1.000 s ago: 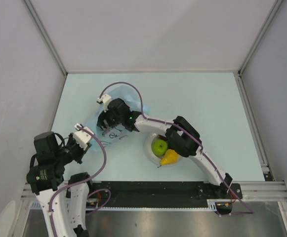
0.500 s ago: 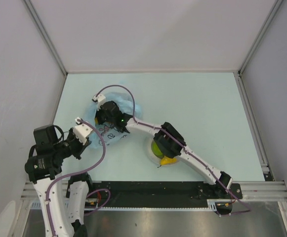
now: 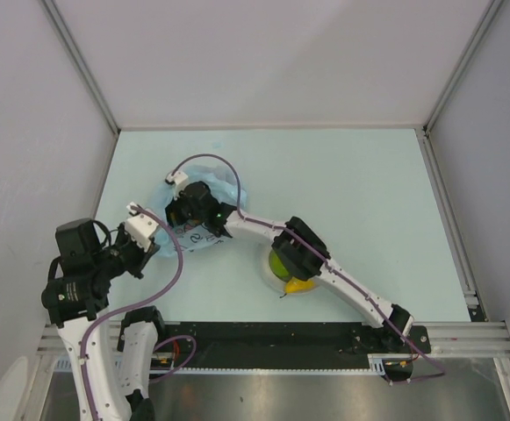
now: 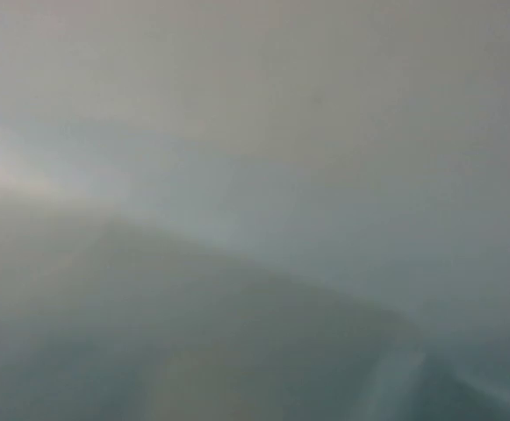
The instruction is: Take the fake fruits out of the plastic bag
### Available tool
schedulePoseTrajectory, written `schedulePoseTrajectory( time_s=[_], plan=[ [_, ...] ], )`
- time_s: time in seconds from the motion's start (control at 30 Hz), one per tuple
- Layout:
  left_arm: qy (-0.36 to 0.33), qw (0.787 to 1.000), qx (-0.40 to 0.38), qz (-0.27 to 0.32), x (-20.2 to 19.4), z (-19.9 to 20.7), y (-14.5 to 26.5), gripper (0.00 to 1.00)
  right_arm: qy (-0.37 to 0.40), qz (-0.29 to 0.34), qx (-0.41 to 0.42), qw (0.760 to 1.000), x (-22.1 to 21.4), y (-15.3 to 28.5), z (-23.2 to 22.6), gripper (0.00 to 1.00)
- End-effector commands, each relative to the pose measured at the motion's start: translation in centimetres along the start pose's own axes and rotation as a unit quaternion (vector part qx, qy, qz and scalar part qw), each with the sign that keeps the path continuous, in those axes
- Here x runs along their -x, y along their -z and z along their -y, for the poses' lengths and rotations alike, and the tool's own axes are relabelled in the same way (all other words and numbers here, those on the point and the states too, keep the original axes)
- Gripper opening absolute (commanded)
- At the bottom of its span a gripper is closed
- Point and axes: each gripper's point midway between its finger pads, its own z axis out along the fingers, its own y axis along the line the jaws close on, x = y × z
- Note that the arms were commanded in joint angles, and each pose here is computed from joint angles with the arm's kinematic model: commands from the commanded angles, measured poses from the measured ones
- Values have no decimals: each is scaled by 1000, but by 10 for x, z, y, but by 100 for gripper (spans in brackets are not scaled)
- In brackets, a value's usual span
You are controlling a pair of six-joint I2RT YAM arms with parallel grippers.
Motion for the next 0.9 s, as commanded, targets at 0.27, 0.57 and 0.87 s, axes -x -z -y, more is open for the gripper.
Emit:
schedulePoseTrajectory(
  time_s=[0.27,0.57,0.87],
  plan=[
    [-25,995,33,88,30,-31,-23,0,139,-9,171,975,94,152,-72,40],
    [-28,993,27,112,20,-28,-39,0,258,-39,262,929,87,233,-118,39],
    [-9,993,24,116,18,-40,-56,0,342,-112,246,900,88,328,-90,38]
  ],
)
